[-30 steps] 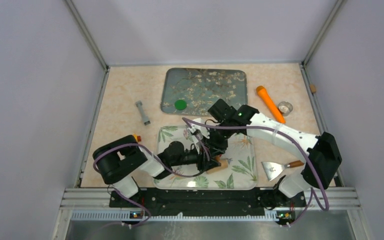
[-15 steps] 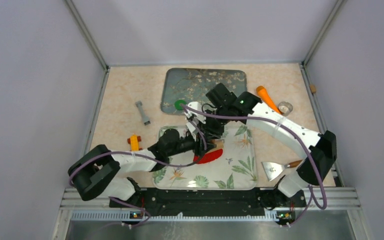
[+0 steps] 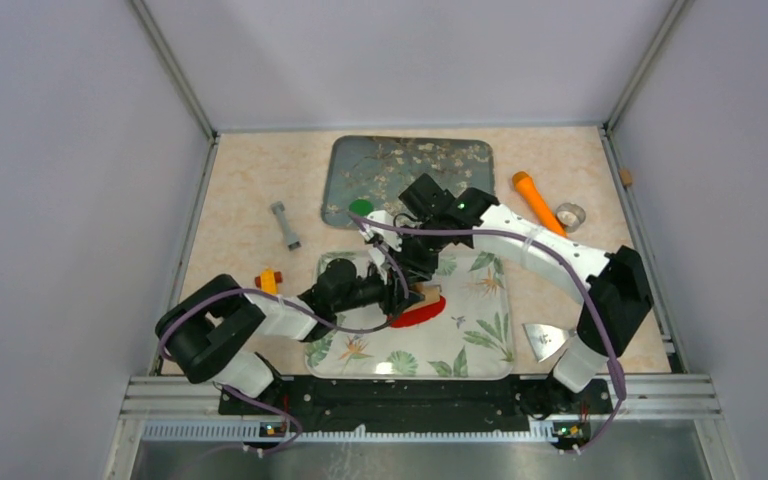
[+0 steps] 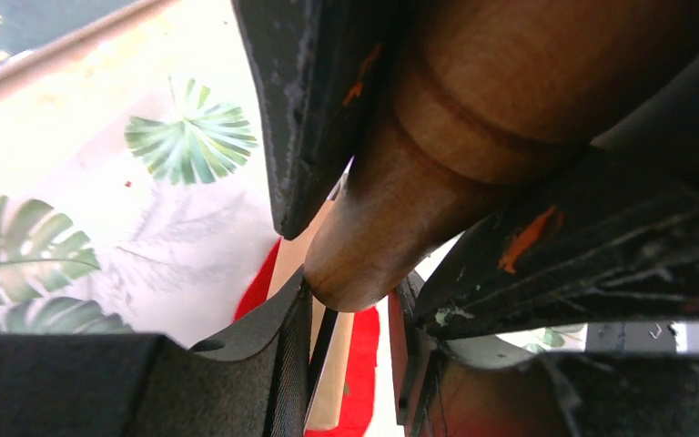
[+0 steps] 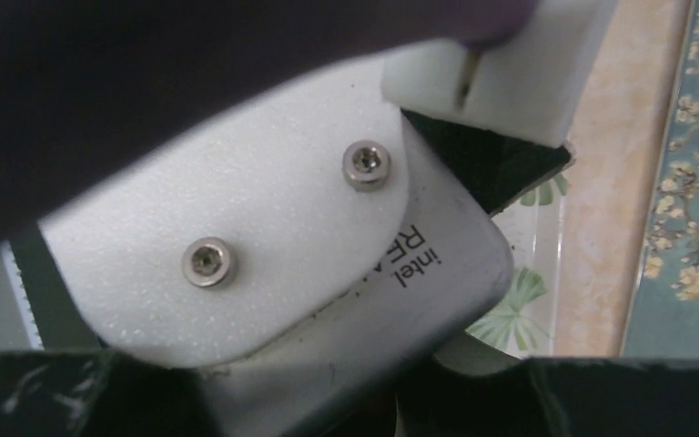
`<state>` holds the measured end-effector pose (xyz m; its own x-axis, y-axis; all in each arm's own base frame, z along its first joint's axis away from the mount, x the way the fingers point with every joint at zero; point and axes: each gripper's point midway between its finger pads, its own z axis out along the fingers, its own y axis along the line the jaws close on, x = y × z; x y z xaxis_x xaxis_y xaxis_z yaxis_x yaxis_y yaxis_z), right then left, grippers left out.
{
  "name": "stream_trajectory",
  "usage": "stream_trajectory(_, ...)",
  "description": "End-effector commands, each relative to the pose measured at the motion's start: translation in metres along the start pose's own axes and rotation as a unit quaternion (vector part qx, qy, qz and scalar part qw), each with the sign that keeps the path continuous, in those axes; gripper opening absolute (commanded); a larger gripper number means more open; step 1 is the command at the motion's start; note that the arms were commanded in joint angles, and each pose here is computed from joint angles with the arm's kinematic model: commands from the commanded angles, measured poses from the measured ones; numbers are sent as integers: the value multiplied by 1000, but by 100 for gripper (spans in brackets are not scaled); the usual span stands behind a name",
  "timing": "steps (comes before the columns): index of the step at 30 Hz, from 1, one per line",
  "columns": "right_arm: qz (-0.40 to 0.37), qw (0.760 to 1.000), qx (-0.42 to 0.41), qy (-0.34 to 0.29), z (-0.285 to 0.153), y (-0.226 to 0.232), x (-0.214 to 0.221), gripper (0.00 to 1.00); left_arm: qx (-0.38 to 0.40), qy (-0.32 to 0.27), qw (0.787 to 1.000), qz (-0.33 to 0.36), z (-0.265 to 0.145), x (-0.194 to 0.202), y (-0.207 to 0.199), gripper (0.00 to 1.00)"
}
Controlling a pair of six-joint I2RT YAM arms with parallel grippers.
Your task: Roll out the dumpling wrappers from the dough
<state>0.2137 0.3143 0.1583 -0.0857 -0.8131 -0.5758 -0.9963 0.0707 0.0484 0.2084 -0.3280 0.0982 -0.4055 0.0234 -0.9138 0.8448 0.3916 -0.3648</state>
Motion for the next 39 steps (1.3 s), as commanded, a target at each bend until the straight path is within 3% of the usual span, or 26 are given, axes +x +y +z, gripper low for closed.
stream_trajectory(1,23,996,-68,-46,7,43,-23,0,26,37,999,1,-9,28,-17,0)
stream_trajectory(8,52,994,-85,-37,10,57,-7,0,41,82,995,-30,-18,58,-32,0)
stream_trajectory(15,58,994,-92,-31,5,60,1,0,70,84,994,-29,-13,61,-55,0)
stream_trajectory(23,48,995,-88,-20,-13,57,11,0,60,36,996,50,-7,24,-44,0)
stream_trajectory(30,21,998,-44,-40,-25,26,-18,0,11,12,996,89,-2,-19,-14,0)
stream_trajectory(39,93,994,-34,-49,-17,9,-21,0,-8,14,998,59,-2,-27,6,0)
